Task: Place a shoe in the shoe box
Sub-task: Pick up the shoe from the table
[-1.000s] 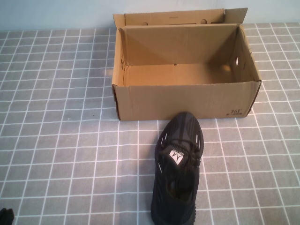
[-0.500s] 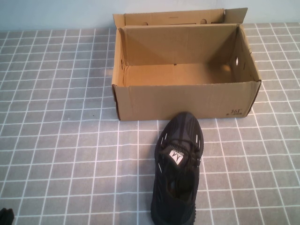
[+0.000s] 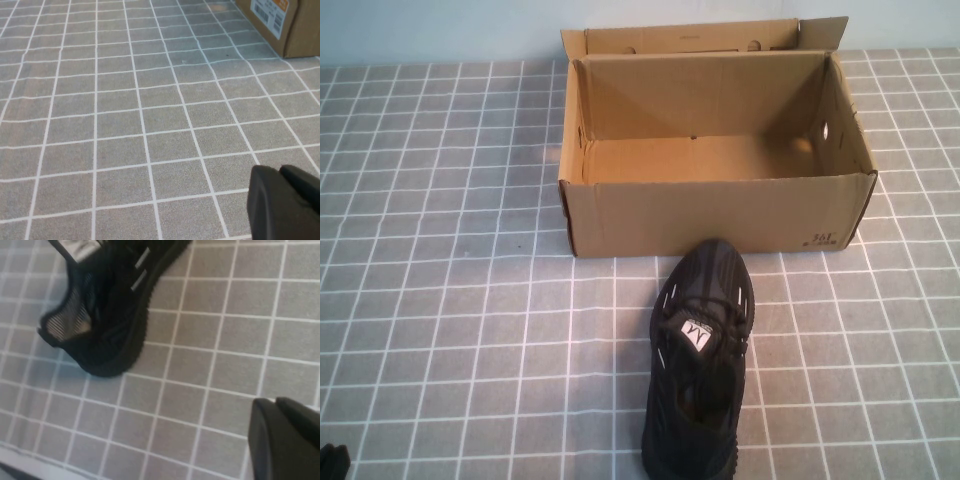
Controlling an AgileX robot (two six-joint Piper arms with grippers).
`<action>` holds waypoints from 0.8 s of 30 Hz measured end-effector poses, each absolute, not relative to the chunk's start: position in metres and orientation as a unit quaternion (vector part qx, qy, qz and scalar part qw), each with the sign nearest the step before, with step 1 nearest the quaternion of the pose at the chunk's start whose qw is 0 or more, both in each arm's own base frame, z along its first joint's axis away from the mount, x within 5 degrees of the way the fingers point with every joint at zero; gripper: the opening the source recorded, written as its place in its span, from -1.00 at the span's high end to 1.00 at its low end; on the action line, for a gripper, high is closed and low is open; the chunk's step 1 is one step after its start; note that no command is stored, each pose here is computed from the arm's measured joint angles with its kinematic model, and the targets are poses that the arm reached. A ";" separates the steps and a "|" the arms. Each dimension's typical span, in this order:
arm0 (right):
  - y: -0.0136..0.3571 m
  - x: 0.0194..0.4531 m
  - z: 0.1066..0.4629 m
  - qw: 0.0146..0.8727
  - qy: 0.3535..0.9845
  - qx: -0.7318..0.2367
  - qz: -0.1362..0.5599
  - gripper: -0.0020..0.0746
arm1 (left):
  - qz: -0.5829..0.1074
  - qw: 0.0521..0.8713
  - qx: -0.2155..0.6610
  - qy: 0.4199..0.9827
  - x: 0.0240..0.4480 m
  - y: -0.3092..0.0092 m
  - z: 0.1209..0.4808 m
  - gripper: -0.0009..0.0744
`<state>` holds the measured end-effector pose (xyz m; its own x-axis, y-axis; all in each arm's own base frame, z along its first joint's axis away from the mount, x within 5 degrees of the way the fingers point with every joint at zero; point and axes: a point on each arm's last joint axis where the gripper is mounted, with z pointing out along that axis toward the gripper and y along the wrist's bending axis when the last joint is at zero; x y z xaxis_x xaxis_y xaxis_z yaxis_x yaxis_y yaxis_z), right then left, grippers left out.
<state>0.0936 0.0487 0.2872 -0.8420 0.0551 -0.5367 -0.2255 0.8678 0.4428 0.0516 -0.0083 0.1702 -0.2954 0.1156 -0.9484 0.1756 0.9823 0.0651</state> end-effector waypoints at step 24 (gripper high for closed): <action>0.227 0.184 0.305 0.138 0.851 -0.480 0.160 0.85 | -0.026 0.587 0.090 0.804 0.052 -0.008 0.170 0.98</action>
